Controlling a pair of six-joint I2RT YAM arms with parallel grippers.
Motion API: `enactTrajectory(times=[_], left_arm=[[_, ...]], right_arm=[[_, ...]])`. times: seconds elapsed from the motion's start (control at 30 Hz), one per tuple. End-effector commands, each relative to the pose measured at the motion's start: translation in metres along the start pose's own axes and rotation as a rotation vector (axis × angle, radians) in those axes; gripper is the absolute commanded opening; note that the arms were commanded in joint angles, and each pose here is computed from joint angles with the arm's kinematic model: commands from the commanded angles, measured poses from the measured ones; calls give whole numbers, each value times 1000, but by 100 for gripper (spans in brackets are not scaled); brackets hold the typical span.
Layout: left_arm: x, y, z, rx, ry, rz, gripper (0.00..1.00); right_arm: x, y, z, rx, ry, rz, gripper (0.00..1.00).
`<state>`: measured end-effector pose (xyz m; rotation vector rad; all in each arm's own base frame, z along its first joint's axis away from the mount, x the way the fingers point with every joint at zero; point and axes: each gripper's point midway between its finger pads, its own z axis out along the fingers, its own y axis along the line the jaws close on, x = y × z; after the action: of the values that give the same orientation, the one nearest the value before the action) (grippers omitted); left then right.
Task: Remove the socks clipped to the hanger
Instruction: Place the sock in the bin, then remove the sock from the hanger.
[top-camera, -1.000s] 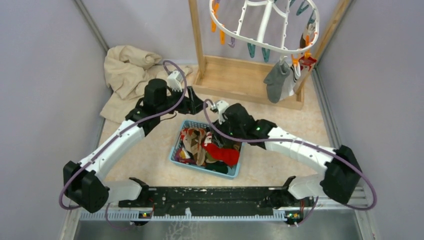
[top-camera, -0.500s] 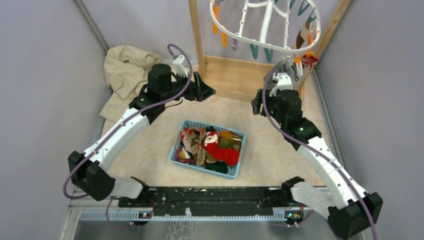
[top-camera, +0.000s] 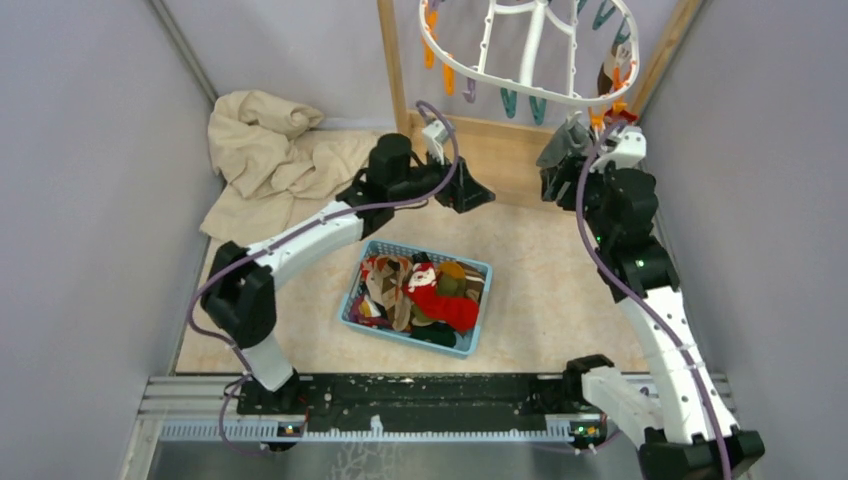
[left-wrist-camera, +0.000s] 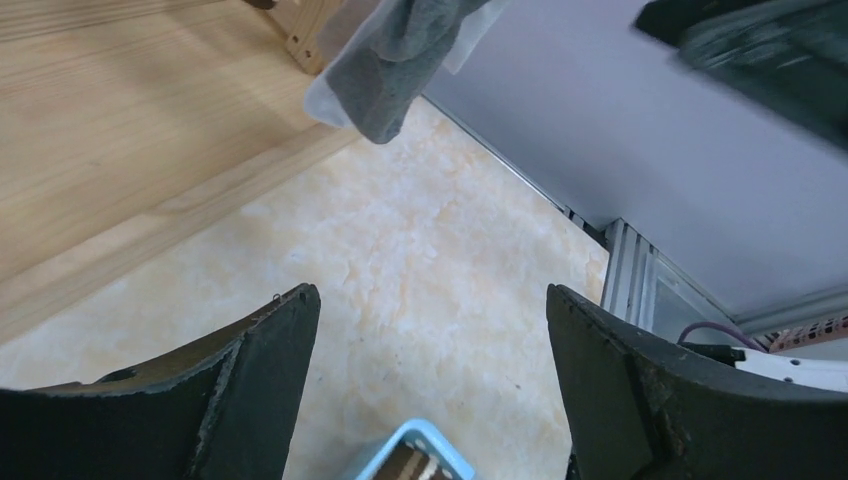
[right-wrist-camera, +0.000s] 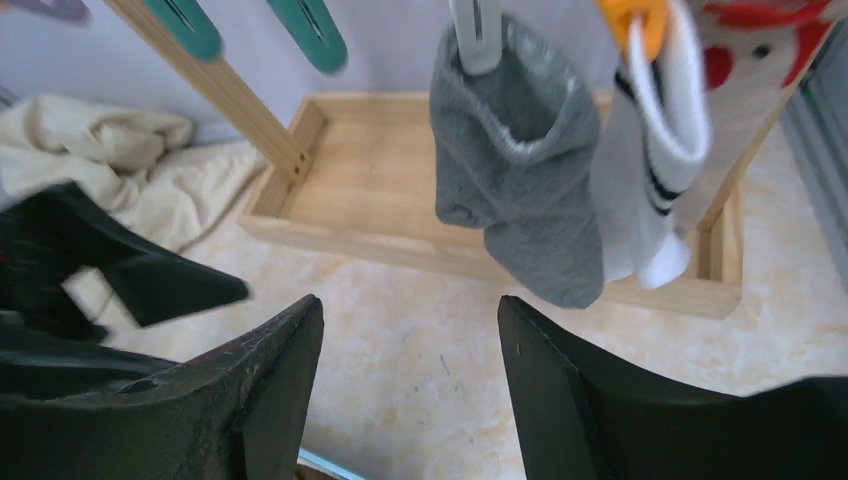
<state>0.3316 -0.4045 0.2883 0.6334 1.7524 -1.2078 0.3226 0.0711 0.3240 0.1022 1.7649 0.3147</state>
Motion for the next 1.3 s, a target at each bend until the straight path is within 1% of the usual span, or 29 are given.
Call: enactTrajectory(times=[0.0,0.1,0.23,0.43,0.63,0.8,1.07,1.27], left_arm=[[-25,-29,34,169,-120,118,90],[-23,-18,53,170,-149,128,90],[-27,-14,75,190,-215,154,90],[-21,0,110,163,-295,160,91],[-11,-4,138,260,-328,132,91],[-10,-6,150,326,-365,106,91],[-9,-5,165,347,-395,82,92],[-6,-12,167,389,-402,53,89]], right_arm=[[-69,7,-41,7,-177,44,66],[-82,5,-58,27,-207,58,65],[-83,6,-70,27,-198,78,65],[-61,6,-64,14,-139,97,65],[-54,6,-58,12,-113,91,64],[-62,7,-61,11,-112,72,63],[-53,10,-60,-11,-81,72,62],[-47,10,-57,-15,-66,71,61]])
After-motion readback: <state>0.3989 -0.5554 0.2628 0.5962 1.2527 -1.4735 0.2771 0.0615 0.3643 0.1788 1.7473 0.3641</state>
